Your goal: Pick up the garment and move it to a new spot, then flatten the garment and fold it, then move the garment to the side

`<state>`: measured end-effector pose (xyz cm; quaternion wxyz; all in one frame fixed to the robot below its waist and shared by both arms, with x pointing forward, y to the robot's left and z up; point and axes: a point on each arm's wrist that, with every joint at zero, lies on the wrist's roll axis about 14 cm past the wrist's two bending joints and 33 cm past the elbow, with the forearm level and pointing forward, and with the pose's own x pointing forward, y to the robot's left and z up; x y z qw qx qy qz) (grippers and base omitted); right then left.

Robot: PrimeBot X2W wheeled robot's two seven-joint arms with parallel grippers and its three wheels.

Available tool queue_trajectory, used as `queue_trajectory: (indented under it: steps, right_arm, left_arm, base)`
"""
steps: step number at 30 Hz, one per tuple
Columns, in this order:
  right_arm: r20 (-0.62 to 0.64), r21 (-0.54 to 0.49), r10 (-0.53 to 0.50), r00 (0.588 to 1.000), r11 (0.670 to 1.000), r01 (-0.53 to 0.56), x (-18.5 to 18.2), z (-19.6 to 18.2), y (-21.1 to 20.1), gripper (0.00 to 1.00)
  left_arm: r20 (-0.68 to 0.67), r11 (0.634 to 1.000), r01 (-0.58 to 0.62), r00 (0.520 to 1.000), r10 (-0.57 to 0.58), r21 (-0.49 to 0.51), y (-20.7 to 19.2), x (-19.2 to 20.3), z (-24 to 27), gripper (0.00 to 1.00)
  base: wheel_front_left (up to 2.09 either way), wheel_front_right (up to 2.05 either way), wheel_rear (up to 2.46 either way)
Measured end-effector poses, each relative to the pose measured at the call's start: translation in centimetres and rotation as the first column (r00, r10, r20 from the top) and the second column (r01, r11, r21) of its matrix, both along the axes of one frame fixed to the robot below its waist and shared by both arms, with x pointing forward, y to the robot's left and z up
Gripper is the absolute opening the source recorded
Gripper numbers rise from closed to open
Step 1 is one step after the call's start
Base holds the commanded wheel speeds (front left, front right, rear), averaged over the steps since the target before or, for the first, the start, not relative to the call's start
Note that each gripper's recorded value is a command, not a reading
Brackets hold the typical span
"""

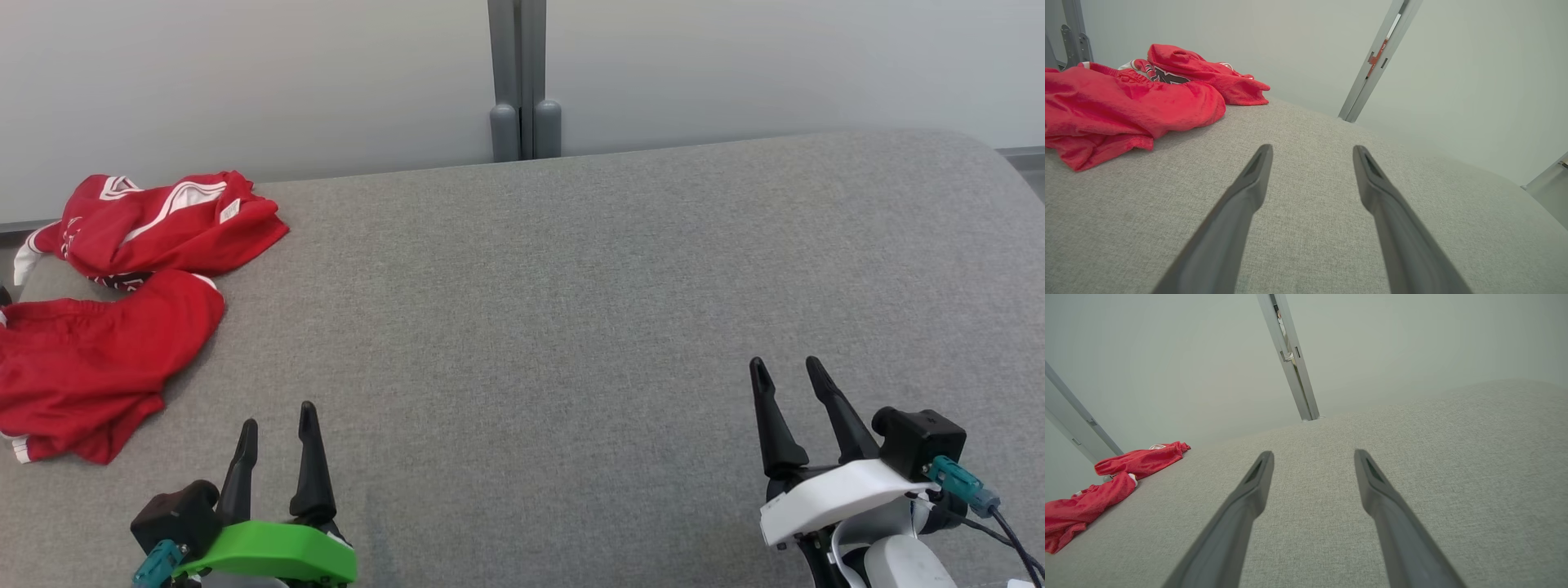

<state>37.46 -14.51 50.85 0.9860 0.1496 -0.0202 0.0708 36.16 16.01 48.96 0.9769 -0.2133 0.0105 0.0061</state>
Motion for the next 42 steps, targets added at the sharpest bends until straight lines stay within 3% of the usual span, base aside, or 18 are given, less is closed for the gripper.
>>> queue_trajectory:
  steps: [25,42]
  right_arm:
    - [0.049,-0.191,0.039,0.998,0.981,-0.028,-0.1,0.1,0.8,1.0]
    - [0.055,-0.26,0.055,0.997,0.965,-0.039,-0.2,-0.2,1.1,1.0]
  left_arm:
    - [0.01,0.988,0.014,1.0,-0.016,0.151,-0.5,-0.4,-0.6,1.0]
    - [0.008,0.978,0.013,1.0,-0.015,0.209,-0.6,-0.6,-1.0,1.0]
  base:
    - [0.0,0.0,0.0]
    - [0.0,0.0,0.0]
